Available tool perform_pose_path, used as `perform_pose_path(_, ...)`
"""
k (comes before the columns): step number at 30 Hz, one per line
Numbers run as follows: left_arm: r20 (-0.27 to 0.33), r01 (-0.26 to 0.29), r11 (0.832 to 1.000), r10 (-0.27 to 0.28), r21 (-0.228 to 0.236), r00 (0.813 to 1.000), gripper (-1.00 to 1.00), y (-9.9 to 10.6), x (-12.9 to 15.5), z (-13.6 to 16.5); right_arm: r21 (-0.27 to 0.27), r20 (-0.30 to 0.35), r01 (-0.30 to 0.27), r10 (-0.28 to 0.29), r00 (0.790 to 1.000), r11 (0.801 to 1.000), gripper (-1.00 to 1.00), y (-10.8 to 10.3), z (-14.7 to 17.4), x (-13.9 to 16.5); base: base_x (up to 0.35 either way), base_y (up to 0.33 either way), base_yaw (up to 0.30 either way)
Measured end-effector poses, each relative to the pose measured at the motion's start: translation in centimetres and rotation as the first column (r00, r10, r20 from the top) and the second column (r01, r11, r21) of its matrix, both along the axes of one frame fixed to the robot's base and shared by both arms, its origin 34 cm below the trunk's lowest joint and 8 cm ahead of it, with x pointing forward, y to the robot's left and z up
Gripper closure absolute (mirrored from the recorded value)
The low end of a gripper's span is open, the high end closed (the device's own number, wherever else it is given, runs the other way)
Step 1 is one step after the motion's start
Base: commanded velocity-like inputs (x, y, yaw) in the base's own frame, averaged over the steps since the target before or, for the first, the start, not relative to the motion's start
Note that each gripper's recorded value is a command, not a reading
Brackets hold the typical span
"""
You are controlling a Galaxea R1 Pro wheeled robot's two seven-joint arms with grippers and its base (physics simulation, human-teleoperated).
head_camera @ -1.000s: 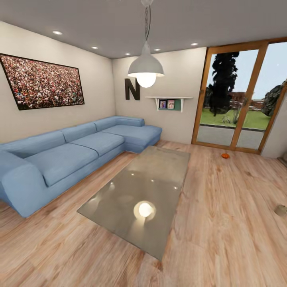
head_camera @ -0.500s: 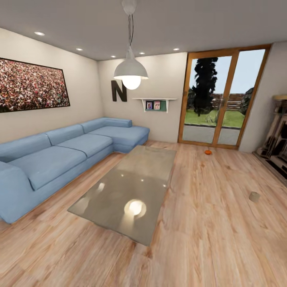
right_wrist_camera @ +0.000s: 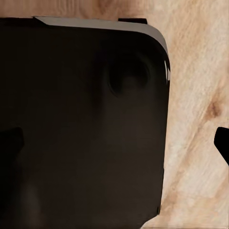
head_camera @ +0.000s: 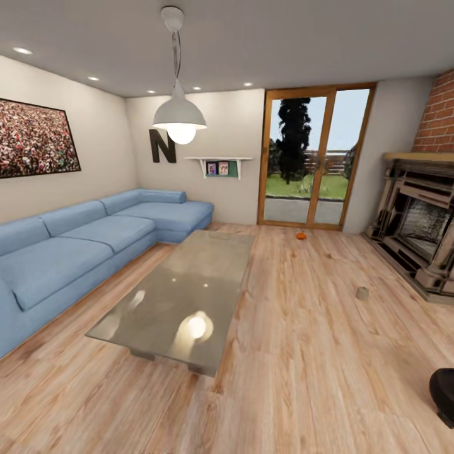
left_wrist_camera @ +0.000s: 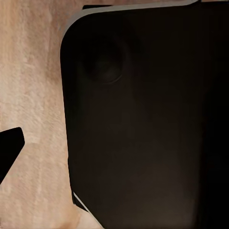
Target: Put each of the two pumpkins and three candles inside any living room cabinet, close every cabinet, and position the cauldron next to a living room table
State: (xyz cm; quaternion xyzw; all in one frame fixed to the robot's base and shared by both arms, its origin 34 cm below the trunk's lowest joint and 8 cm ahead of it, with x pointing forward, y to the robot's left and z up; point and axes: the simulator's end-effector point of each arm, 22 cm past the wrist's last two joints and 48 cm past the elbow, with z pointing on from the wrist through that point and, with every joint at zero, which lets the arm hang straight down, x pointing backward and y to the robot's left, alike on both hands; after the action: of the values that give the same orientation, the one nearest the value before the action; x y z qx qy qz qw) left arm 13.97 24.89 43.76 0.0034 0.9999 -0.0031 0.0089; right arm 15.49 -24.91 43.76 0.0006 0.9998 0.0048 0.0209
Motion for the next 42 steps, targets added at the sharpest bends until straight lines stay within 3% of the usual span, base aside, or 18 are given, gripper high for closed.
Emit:
perform_pose_path(27,0.011,0.001,1.0,-0.001,0.001,1.0,-1.0,0.1,0.4,0.0,0.001,0.008,0.002,-0.002,1.0,1.0,-1.0,0.1,0.0,0.3,-0.18,0.0,-0.286)
perform_pose_path(34,0.074,-0.004,1.0,0.004,0.003,0.997,-1.0,0.3,1.7,0.1,0.002,0.008,0.002,-0.002,1.0,1.0,-1.0,0.1,0.0,0.2,-0.034,0.0,-0.289)
perform_pose_path(42,0.084,-0.004,1.0,0.004,0.005,0.996,-1.0,0.5,2.0,0.1,0.003,0.007,0.007,-0.007,1.0,1.0,-1.0,0.1,0.0,0.2,-0.002,0.0,-0.29)
